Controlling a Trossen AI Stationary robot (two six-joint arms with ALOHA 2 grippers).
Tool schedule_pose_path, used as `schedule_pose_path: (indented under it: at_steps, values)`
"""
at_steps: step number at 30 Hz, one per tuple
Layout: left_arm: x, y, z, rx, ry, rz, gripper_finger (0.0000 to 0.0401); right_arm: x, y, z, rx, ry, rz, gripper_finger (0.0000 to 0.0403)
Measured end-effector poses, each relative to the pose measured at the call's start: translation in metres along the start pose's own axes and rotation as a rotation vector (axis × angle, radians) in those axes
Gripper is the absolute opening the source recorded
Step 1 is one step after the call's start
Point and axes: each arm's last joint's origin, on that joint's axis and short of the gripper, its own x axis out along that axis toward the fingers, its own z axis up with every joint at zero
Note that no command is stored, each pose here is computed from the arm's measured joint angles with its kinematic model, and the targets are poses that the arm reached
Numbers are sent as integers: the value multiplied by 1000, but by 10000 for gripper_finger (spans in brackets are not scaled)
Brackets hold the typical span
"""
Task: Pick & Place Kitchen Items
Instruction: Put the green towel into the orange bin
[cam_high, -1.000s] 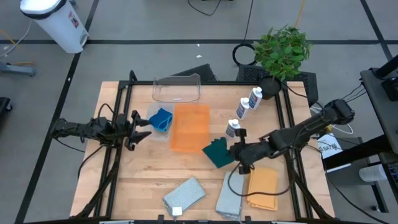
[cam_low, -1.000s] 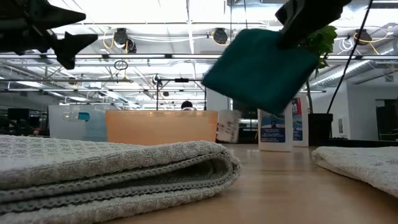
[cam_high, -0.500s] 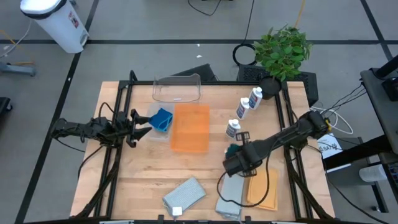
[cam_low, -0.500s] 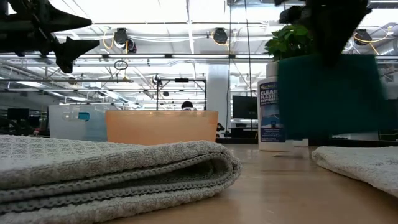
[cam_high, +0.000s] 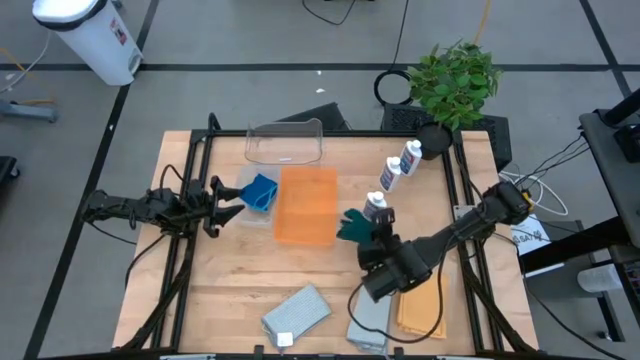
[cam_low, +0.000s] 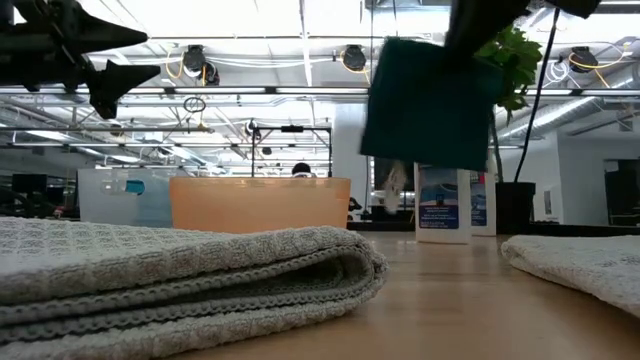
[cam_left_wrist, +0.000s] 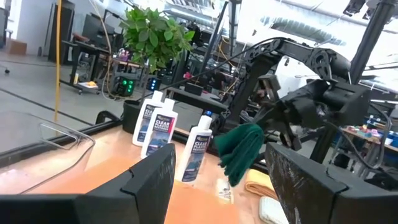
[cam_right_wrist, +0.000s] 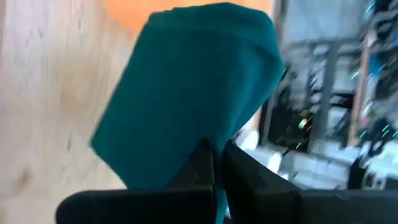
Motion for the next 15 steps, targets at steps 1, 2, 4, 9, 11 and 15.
schedule_pose_path:
  at_steps: [1, 2, 4, 9, 11, 15]
  values:
    - [0, 0, 0, 0, 0, -3, 255, 0, 2, 2, -16, -26, -5, 0]
    - [0, 0, 0, -1, 1, -5, 255, 0, 5, 5, -36, -47, 0, 0]
    - [0, 0, 0, -18, 2, -6, 255, -2, 8, 10, -56, -89, 15, 0]
    - [0, 0, 0, -55, 0, -6, 255, -6, 12, 24, -67, -209, 68, 0]
    - [0, 0, 0, -62, 1, -12, 255, -7, 13, 28, -56, -248, 72, 0]
    - [1, -2, -1, -113, 29, -70, 255, -8, 13, 35, -70, -303, 137, 0]
